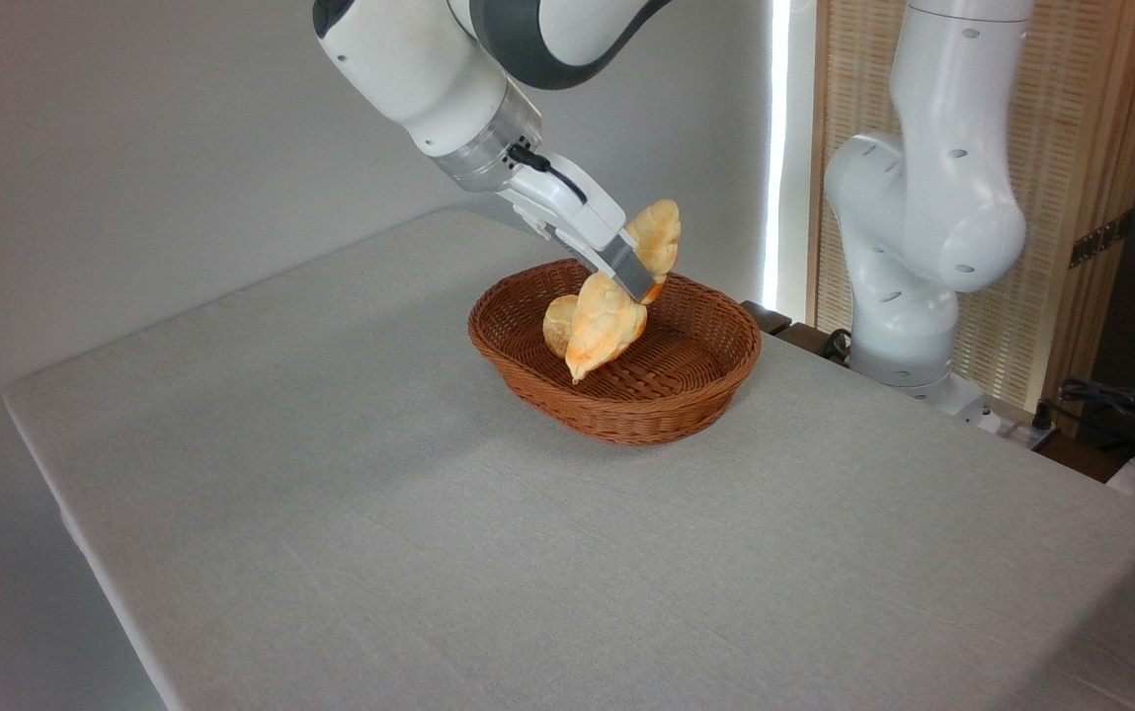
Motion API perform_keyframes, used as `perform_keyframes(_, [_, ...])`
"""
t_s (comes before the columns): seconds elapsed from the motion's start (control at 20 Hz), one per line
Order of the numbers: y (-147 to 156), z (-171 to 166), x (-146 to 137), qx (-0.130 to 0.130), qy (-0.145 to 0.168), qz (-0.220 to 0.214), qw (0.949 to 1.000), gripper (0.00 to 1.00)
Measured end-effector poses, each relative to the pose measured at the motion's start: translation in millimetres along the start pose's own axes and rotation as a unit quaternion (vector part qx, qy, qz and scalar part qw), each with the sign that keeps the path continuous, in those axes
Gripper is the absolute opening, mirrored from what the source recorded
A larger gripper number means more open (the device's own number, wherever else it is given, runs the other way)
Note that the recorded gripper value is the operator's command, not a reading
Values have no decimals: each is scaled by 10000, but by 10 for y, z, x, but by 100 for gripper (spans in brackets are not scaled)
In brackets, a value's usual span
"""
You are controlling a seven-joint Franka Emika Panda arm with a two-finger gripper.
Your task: Put bread into the basket
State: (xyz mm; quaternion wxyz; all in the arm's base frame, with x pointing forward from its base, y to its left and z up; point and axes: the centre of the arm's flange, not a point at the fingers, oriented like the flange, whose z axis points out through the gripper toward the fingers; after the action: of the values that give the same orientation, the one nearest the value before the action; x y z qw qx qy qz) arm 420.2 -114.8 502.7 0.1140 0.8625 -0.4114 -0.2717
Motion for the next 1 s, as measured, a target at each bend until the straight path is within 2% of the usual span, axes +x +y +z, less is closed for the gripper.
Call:
perform_keyframes(0.85, [72,56,66,14,-90,224,9997,100])
perform_keyframes(1.0, [70,21,65,63,-17,225,9997,100])
